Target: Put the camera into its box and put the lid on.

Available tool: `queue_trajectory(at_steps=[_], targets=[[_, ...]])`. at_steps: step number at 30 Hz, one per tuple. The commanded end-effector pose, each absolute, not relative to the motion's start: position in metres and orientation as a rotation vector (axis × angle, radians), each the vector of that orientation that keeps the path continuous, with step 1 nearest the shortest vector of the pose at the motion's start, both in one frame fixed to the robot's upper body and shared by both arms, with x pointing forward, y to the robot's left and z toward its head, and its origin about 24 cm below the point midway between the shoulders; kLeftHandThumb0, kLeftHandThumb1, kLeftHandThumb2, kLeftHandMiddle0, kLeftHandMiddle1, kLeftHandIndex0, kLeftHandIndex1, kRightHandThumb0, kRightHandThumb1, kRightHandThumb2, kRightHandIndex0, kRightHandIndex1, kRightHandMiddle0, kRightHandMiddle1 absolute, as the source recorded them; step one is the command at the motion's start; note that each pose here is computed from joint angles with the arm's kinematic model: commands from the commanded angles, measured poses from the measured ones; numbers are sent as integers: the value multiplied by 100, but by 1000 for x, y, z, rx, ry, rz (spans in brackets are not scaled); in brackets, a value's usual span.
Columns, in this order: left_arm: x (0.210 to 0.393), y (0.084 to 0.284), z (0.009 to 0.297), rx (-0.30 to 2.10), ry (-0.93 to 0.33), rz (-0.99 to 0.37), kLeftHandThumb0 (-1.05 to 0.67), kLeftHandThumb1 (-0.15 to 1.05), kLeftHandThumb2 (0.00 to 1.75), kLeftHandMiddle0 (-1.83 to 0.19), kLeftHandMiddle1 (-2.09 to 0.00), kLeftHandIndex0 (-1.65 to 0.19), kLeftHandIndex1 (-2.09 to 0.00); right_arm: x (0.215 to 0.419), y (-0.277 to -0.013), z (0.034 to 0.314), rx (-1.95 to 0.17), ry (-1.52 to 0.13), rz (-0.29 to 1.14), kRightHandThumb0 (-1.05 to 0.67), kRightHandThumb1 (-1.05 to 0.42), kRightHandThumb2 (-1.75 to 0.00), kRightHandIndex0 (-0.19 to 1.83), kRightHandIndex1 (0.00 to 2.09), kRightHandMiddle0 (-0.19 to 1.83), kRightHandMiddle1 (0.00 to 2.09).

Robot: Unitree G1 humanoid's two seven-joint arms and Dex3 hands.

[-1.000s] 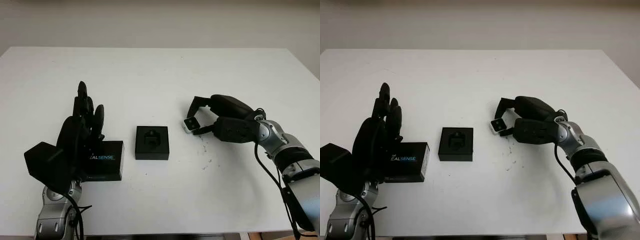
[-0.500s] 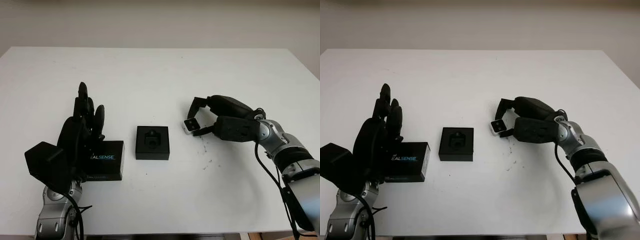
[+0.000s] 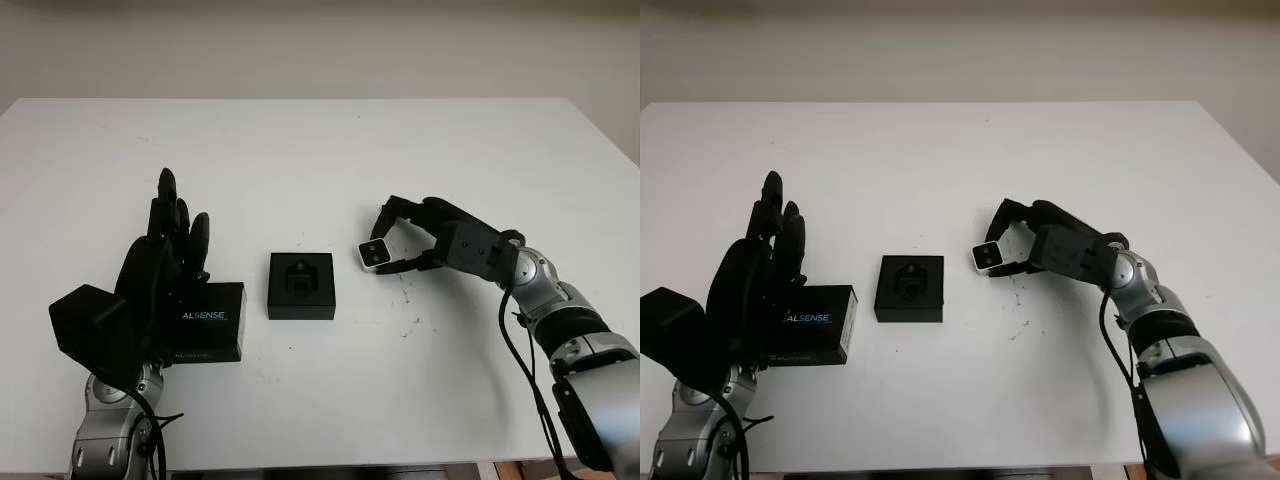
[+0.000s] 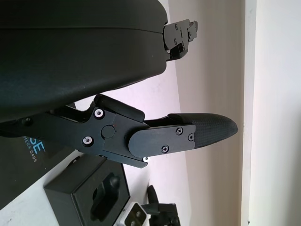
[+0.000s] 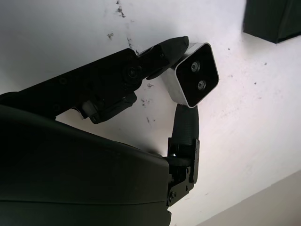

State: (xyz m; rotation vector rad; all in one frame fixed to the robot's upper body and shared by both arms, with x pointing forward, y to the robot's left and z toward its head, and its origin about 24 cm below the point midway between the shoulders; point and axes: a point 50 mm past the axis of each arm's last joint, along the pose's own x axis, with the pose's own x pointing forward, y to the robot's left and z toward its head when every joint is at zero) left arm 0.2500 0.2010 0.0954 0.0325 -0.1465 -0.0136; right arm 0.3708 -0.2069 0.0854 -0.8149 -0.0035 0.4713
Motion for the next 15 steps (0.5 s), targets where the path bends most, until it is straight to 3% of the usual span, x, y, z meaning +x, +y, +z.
queue_trajectory(at_steps=[1, 15], targets=[[250, 203, 97, 43, -146, -17, -74, 105, 52, 19, 0, 19, 0, 368, -208, 79, -757, 22, 460, -38, -99, -5, 27, 12, 23, 181], [250, 205, 97, 52, -138, -26, -74, 105, 51, 19, 0, 19, 0, 367, -211, 79, -557, 29, 414, -38, -99, -5, 28, 9, 25, 180]])
